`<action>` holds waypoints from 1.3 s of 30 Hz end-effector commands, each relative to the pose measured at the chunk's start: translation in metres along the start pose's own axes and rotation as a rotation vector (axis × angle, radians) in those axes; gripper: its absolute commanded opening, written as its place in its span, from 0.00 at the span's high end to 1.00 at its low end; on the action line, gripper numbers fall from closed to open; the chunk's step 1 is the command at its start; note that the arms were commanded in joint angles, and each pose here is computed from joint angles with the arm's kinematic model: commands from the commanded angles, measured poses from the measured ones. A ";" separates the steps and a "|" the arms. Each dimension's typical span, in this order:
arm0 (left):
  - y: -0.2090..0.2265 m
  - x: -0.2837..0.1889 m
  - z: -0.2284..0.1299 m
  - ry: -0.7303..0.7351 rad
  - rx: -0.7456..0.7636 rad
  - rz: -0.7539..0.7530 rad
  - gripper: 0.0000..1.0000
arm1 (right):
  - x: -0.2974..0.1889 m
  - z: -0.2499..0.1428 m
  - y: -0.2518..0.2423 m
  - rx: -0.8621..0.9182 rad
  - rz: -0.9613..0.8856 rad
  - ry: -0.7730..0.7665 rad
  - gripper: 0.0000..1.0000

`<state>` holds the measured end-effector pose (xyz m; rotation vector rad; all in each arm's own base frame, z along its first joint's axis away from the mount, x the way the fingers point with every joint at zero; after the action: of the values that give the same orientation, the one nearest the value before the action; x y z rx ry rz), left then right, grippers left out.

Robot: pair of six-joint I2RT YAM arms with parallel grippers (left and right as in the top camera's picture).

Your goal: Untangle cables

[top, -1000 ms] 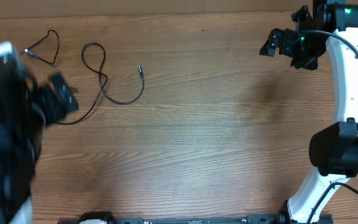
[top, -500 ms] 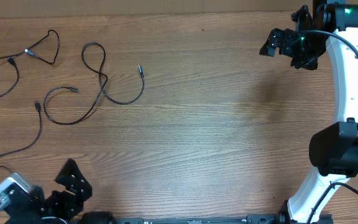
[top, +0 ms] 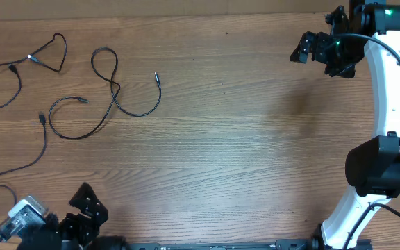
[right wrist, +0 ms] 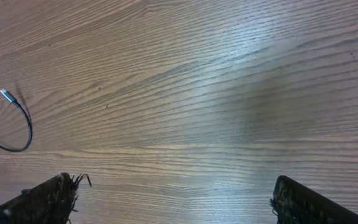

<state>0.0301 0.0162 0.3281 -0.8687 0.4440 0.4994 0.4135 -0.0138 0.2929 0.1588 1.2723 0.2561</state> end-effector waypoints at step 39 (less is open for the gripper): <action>0.028 0.182 -0.080 -0.299 0.374 -0.463 0.00 | -0.013 0.001 0.004 -0.012 -0.007 -0.041 0.00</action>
<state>0.1459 0.0116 0.1653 -0.5680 0.0457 0.1403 0.4134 -0.0138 0.2929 0.1592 1.2729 0.2564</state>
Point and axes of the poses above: each gripper's point midway between its finger pads, its own x axis out along the fingers, its own y axis along the line the jaws close on, z = x × y, the point moved 10 cm from there along -x, back along the fingers, and after that the axes turned 15 degrees about -x, right-handed, at the moved point
